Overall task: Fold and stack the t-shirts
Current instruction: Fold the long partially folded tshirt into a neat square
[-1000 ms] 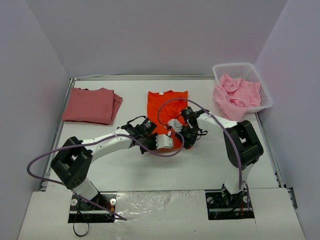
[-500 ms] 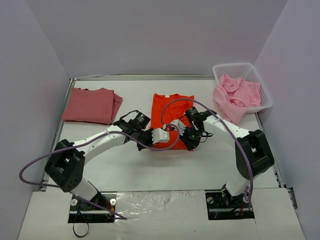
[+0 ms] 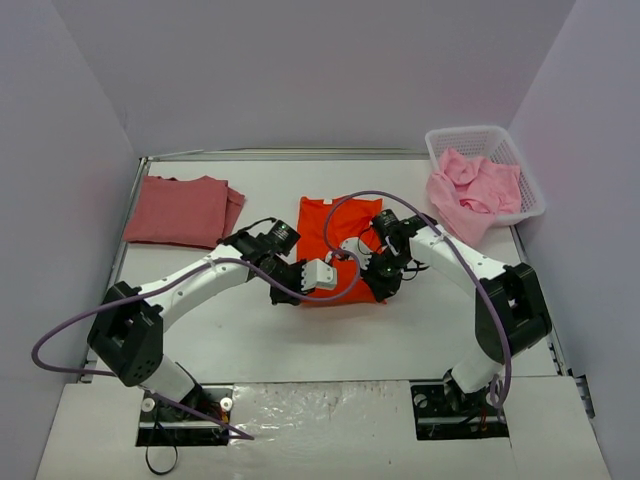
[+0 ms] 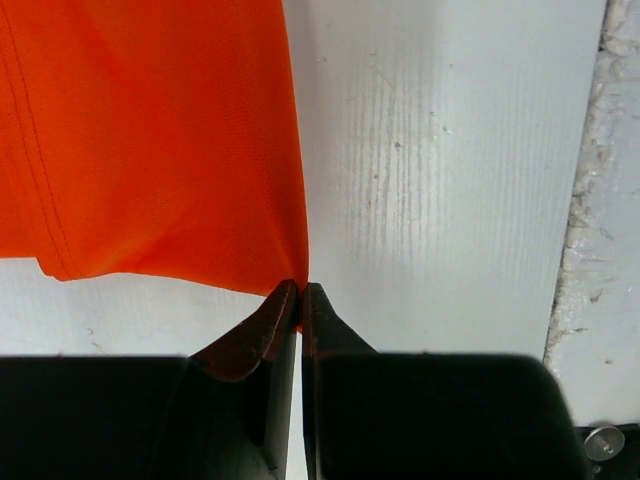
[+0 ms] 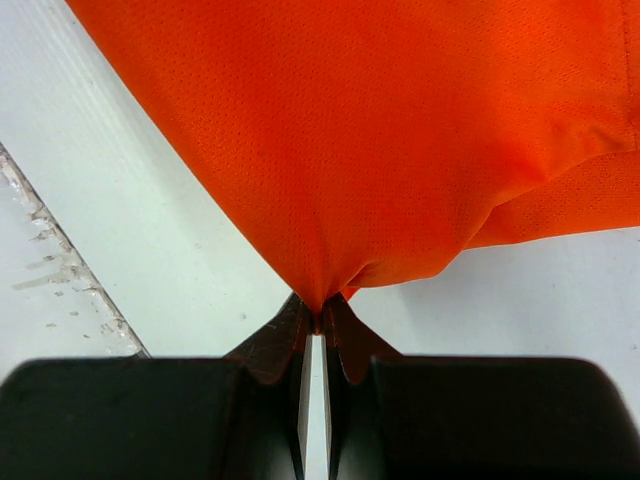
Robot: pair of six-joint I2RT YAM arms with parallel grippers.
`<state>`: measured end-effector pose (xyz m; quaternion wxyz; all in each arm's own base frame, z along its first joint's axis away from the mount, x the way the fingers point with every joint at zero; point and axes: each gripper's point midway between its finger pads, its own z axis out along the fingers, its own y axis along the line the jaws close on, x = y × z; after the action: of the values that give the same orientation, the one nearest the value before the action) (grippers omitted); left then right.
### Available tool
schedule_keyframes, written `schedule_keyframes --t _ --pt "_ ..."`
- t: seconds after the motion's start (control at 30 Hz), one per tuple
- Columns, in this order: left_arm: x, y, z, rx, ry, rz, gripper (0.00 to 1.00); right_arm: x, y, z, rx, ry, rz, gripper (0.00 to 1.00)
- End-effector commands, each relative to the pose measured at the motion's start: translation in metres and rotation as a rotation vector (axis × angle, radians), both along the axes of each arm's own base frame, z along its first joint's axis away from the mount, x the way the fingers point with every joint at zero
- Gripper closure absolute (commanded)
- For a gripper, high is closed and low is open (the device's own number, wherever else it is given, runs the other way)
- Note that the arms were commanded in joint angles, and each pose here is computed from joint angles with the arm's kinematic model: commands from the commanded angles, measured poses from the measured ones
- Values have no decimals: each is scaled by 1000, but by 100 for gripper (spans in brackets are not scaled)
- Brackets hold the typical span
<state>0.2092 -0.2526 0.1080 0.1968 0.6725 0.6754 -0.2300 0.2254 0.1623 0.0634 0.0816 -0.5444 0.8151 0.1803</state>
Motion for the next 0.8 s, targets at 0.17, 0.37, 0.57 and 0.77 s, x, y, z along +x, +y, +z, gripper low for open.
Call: schedule_keyframes --t 0.17,0.37,0.57,0.77 --pt "-36 13 34 -26 97 -123 98 -24 -6 34 24 67 65 100" --pt "-55 24 52 -11 144 -181 98 -41 -6 51 58 111 109 100" --pt "-57 24 72 -31 123 -189 98 -48 -5 64 79 132 130 100" --pt "-48 23 86 -40 67 -150 98 -40 -2 76 87 106 130 100"
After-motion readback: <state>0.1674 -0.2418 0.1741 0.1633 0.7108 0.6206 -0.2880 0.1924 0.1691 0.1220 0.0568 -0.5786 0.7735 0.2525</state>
